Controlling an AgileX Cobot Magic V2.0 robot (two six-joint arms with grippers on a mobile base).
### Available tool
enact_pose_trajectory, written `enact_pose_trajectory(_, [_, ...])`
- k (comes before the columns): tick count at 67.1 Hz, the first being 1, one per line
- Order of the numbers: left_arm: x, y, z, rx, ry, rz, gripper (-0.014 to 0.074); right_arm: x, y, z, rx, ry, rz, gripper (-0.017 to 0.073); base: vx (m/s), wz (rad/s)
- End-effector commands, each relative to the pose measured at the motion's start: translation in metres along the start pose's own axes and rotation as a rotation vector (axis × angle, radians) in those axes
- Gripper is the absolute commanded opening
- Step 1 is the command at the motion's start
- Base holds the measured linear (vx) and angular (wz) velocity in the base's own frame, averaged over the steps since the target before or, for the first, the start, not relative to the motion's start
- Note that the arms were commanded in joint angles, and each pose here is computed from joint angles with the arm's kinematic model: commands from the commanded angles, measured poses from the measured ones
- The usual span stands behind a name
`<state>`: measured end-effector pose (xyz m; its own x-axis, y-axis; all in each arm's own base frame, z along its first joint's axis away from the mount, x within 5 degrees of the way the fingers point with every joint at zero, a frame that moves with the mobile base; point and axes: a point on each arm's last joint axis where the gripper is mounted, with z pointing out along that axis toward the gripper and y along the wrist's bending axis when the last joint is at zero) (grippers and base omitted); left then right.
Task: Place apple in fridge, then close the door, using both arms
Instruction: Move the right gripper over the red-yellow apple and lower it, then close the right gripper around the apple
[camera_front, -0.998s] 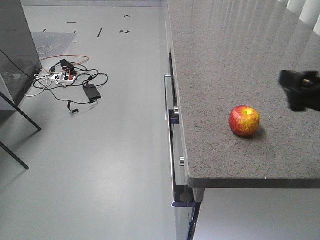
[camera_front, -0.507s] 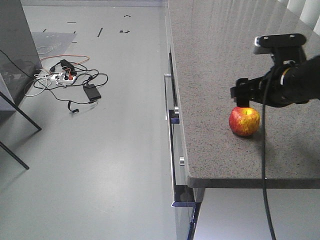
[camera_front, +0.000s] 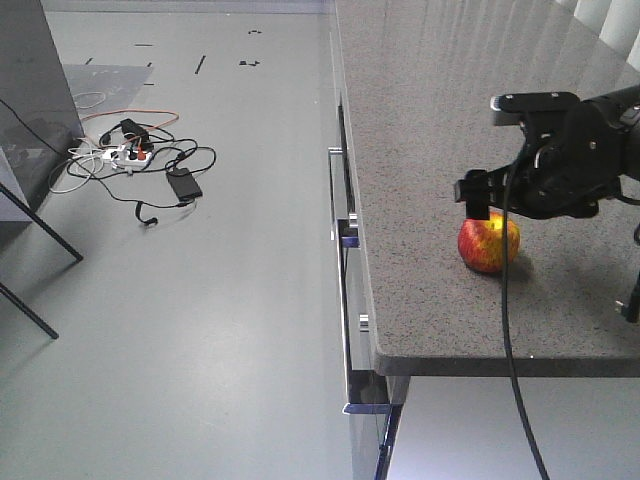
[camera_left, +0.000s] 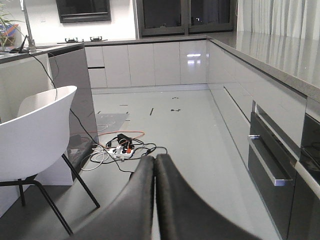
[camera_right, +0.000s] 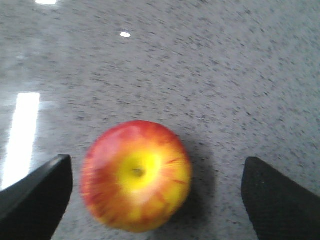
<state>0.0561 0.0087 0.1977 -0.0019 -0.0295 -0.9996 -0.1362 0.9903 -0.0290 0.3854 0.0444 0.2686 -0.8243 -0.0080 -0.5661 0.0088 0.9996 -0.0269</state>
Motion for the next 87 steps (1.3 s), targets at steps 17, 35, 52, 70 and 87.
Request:
enact_pose_trajectory(17, [-0.001,-0.002,-0.001,0.027,-0.063,-0.002,-0.0008,-0.021,-0.005,-0.021,-0.097,-0.114,0.012,0.0639,0.00,0.00])
enact_pose_trajectory(35, [-0.001,-0.002,-0.001,0.027,-0.063,-0.002,-0.0008,-0.023,-0.004,-0.015,-0.107,-0.135,0.000,0.0633,0.00,0.00])
enact_pose_trajectory(52, [-0.001,-0.002,-0.001,0.027,-0.063,-0.002,-0.0008,-0.016,-0.003,0.015,-0.092,-0.066,-0.026,0.0629,0.00,0.00])
enact_pose_trajectory(70, [-0.001,-0.002,-0.001,0.027,-0.063,-0.002,-0.0008,-0.008,-0.002,0.030,-0.089,0.011,-0.036,0.0597,0.00,0.00])
enact_pose_trajectory(87, [-0.001,-0.002,-0.001,0.027,-0.063,-0.002,-0.0008,-0.009,-0.002,0.026,-0.091,0.011,-0.054,0.0378,0.00,0.00])
